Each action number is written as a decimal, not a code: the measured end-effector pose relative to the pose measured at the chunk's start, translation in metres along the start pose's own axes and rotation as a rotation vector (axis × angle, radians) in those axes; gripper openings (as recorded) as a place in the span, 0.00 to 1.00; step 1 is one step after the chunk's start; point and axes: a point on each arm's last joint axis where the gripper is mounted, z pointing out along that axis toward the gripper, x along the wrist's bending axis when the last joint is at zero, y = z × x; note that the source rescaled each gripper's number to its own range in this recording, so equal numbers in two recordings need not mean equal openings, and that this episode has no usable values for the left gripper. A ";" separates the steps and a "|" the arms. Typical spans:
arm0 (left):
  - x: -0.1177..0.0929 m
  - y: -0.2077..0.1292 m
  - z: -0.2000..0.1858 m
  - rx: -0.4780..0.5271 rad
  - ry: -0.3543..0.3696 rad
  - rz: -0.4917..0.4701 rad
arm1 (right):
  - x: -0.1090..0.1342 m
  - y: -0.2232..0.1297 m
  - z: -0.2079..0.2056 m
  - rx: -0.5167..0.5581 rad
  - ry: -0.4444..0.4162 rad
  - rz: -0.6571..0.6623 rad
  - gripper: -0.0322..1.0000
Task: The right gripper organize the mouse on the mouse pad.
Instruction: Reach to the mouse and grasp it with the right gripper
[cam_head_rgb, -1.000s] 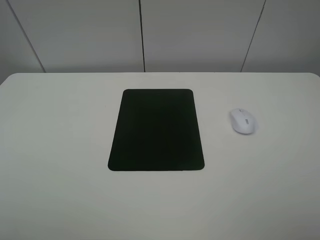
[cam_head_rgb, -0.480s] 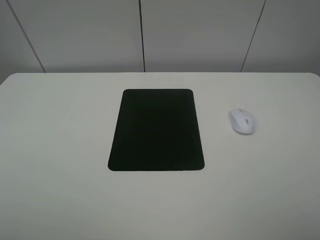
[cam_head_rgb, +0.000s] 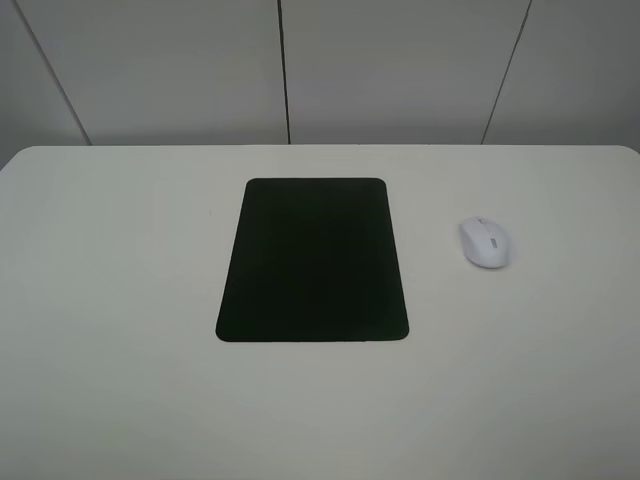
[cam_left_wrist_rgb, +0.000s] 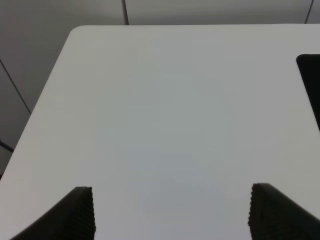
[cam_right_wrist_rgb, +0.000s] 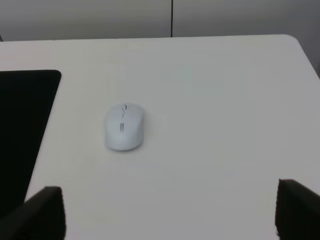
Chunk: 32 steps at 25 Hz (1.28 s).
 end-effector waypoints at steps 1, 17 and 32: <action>0.000 0.000 0.000 0.000 0.000 0.000 | 0.000 0.008 0.003 0.011 0.000 -0.006 1.00; 0.000 0.000 0.000 0.000 0.000 0.000 | 0.042 0.098 0.185 0.565 0.154 -0.164 1.00; 0.000 0.000 0.000 0.000 0.000 0.000 | 0.078 0.088 0.323 0.841 0.188 -0.260 1.00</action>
